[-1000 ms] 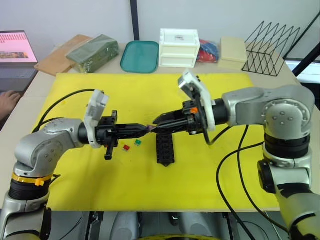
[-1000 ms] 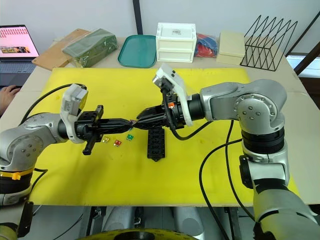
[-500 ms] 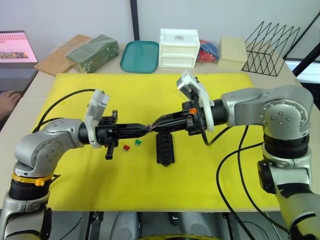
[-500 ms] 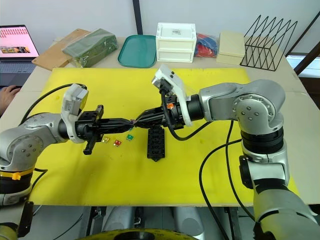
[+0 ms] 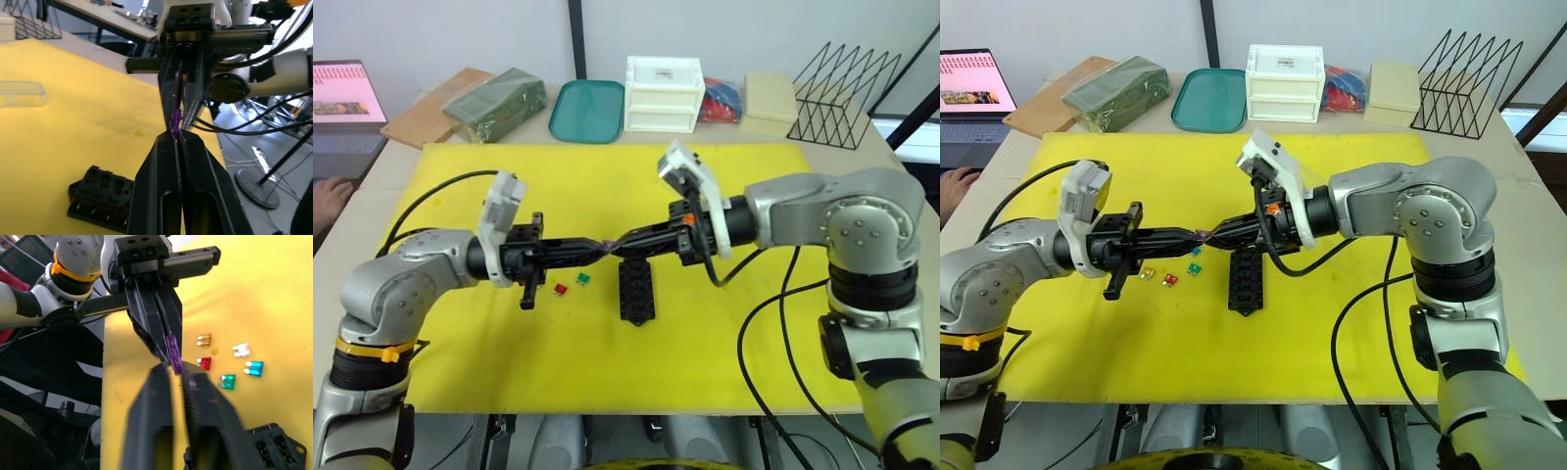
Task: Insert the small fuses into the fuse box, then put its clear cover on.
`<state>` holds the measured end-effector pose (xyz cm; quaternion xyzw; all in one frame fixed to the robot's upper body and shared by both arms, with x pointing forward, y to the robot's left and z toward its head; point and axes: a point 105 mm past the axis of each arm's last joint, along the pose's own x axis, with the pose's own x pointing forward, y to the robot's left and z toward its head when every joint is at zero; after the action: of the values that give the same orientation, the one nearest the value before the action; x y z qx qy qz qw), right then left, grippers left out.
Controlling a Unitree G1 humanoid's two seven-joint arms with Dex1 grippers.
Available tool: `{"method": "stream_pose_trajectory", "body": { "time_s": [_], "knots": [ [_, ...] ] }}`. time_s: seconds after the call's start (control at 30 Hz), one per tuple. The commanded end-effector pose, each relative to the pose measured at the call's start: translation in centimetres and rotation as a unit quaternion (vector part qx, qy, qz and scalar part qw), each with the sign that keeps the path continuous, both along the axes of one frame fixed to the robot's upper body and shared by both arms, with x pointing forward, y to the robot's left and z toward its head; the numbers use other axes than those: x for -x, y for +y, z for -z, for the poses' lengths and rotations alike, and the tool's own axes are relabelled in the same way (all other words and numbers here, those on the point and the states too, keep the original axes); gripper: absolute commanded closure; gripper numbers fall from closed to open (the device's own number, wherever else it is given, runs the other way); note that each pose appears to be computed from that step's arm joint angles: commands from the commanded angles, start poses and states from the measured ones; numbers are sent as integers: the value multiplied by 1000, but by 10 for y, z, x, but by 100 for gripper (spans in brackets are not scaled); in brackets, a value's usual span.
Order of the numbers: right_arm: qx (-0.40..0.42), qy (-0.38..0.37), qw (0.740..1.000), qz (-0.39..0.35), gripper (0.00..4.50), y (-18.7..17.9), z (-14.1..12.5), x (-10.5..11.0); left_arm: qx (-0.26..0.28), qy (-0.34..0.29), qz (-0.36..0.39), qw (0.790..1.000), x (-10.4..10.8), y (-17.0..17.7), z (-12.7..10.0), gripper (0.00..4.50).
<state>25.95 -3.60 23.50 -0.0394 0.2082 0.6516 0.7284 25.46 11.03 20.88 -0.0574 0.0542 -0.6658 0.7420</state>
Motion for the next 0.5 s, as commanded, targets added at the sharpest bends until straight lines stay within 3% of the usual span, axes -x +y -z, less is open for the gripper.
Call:
{"method": "stream_pose_trajectory", "body": {
  "time_s": [0.03, 0.5],
  "knots": [
    [-16, -21, 1000, -16, 446, 4, -11, 5, 1, -21, 18, 1000, 8, -5, -7, 450],
    [-15, -25, 999, -17, 446, 3, -13, 4, -17, 2, 5, 1000, 3, -2, 0, 450]
  ]
}}
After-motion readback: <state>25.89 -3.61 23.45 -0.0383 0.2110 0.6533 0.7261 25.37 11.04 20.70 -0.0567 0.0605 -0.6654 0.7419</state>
